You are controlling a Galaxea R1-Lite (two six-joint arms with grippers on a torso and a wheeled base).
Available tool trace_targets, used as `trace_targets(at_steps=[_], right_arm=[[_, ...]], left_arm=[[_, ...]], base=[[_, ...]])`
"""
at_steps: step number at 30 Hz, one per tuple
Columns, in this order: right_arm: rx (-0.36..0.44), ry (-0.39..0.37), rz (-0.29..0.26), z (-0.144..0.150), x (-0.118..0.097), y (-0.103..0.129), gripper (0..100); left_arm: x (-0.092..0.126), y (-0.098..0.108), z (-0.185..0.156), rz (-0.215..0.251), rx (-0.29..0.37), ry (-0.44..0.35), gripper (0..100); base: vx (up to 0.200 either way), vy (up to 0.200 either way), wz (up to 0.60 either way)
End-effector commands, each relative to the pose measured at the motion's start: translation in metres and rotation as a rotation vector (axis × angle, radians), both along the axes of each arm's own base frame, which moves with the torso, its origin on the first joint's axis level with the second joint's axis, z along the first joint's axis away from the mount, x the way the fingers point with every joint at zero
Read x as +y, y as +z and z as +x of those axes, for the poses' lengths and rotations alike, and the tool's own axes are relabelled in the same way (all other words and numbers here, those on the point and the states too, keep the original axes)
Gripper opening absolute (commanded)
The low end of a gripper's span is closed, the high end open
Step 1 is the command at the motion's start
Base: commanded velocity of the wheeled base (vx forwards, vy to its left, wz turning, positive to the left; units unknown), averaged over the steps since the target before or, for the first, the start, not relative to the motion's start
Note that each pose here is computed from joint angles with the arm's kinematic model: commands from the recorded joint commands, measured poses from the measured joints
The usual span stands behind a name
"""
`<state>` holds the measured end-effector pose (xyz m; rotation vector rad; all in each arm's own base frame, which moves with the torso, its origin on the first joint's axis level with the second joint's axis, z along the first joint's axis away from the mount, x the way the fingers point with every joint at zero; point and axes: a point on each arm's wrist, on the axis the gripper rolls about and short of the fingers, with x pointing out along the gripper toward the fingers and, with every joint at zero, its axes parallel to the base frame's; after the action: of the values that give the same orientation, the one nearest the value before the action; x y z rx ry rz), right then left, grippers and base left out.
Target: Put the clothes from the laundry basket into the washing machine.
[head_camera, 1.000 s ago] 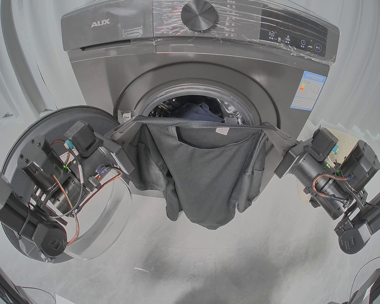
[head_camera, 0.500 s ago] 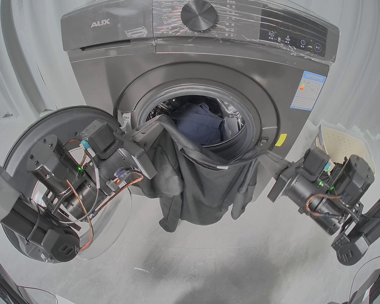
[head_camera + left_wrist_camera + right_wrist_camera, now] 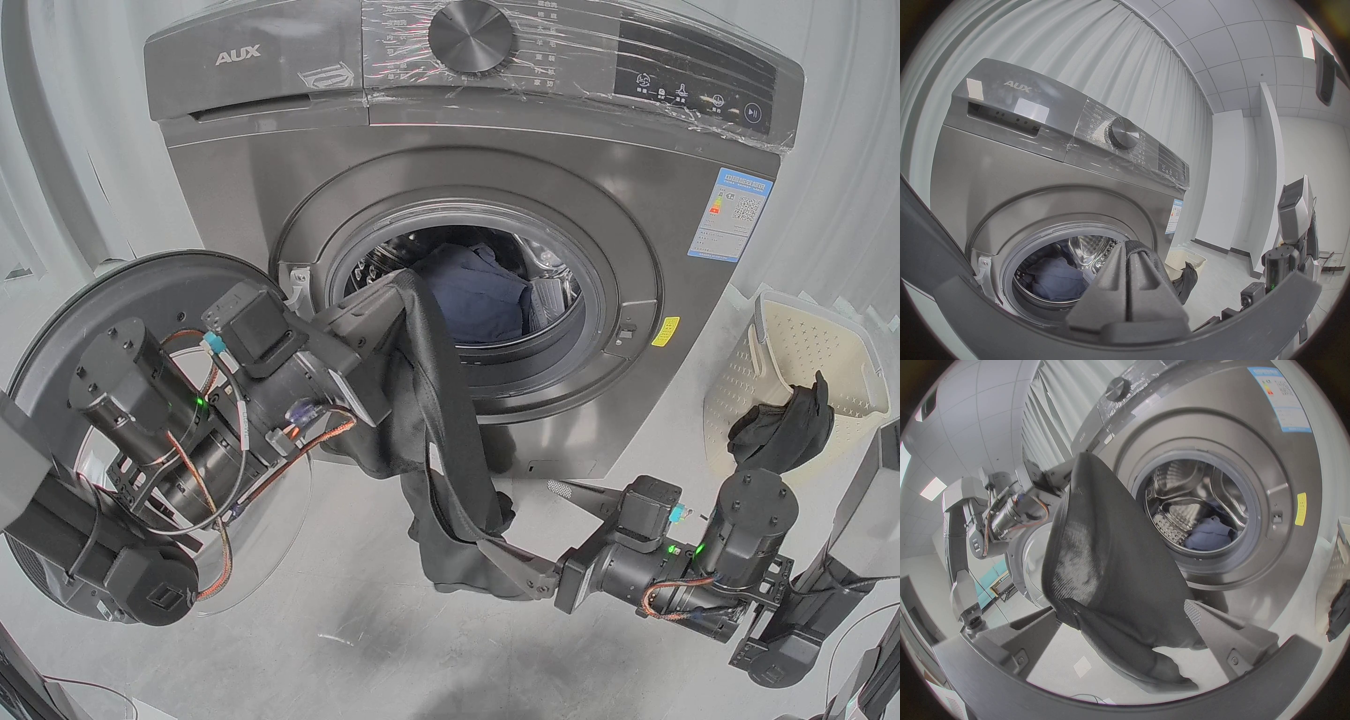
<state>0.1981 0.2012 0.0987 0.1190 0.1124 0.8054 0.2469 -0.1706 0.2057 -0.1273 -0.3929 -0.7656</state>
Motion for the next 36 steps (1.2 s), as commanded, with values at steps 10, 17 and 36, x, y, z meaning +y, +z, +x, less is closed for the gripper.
trace_targets(at_steps=[10,17,36], right_arm=[[0.091,-0.003,-0.085,-0.003,-0.006,-0.028,100],[0.054,-0.052,-0.055,0.024,0.000,-0.028,100],[0.017,-0.015,-0.040,0.064,0.046,-0.059,100]], left_arm=[[-0.002,0.002,-0.002,-0.006,-0.007,-0.008,0],[0.000,0.007,-0.006,-0.012,-0.021,-0.014,0],[0.004,0.023,-0.020,-0.040,-0.069,-0.043,0]], base=[[0.000,0.000,0.00],[0.000,0.000,0.00],[0.000,0.000,0.00]])
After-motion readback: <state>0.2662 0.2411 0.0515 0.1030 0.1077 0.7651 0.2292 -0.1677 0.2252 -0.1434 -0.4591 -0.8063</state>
